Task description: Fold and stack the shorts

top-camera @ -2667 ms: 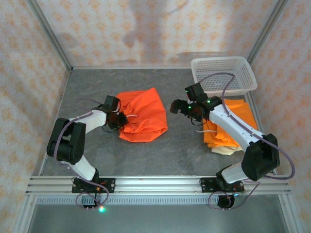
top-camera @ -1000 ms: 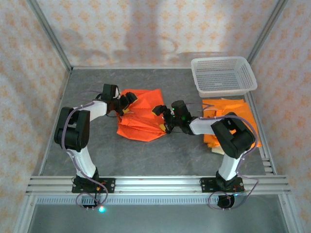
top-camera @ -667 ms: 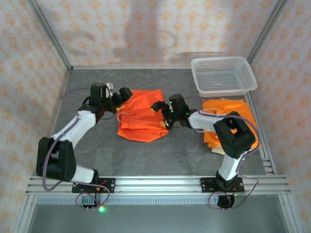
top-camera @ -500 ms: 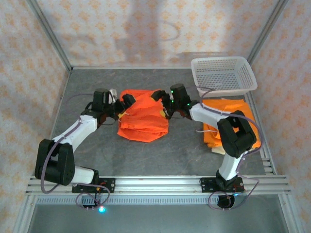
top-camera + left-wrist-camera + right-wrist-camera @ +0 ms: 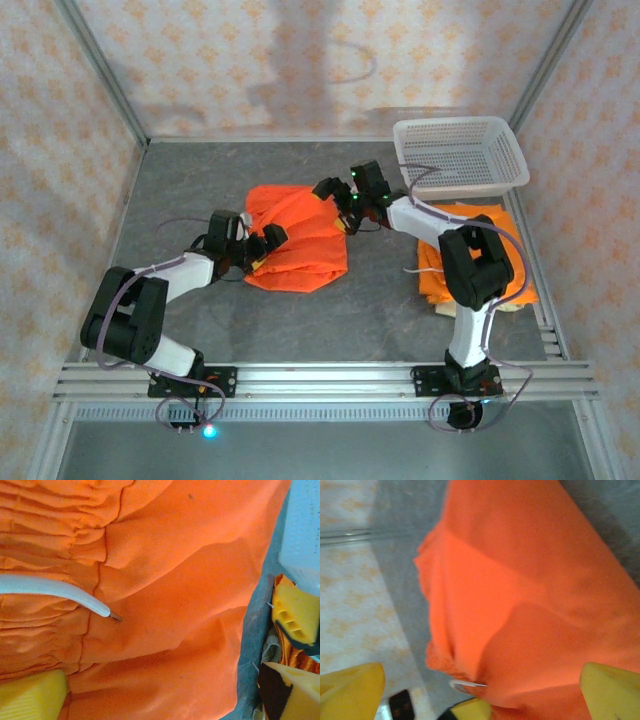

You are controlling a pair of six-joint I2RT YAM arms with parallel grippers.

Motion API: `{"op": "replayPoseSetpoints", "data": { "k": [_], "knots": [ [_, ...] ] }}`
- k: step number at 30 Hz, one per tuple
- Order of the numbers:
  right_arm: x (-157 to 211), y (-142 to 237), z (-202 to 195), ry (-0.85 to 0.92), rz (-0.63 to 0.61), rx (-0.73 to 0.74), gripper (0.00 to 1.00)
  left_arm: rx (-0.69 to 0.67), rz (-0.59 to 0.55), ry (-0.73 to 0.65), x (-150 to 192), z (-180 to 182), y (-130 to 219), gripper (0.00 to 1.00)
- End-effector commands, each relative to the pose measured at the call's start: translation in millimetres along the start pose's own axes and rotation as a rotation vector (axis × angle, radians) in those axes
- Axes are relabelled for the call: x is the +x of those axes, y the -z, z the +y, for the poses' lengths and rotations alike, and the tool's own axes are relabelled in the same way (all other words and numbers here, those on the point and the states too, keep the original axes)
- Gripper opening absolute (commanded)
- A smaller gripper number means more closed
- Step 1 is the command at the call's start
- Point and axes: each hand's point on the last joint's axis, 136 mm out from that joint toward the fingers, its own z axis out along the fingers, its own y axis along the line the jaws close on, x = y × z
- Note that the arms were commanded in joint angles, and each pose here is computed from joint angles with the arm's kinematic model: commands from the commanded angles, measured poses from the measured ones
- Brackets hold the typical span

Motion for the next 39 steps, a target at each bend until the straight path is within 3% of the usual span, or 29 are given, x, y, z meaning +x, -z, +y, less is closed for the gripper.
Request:
{"op": "replayPoseSetpoints", "data": {
  "k": [1,8,13,18,25,30,39],
  "knots": [
    [1.2,7.8,-13.4,0.144,0.038,0.103,0.99,-0.138,0.048,0.043,22.8,44.2,-6.3,1.0],
    [3.8,25.7,-49.3,0.444,0.105,0.306,0.99,-0.072,-0.112,-0.146,-22.8,-33.3,52.3,1.0],
    [3.6,24.3,-56.6,0.544,0.163,0.343,0.98,-0.036,-0.133,-0.164,-35.6,-55.0,56.4,1.0],
    [4.8,14.6,-56.5,0.577,0.21,0.334,0.96,-0.064,-0.107,-0.14,-40.0,-39.4,29.2,1.0],
    [8.5,-2.9,-56.8,0.576,0.268,0.296,0.9,-0.17,-0.072,-0.081,-32.8,16.0,-8.6,1.0],
    [8.2,-13.7,-59.3,0.576,0.291,0.286,0.84,-0.229,-0.05,-0.048,-20.5,48.0,-19.8,1.0],
    [7.0,-33.4,-59.9,0.565,0.314,0.248,0.77,-0.254,-0.038,-0.032,-11.9,64.9,-22.8,1.0]
  ]
}}
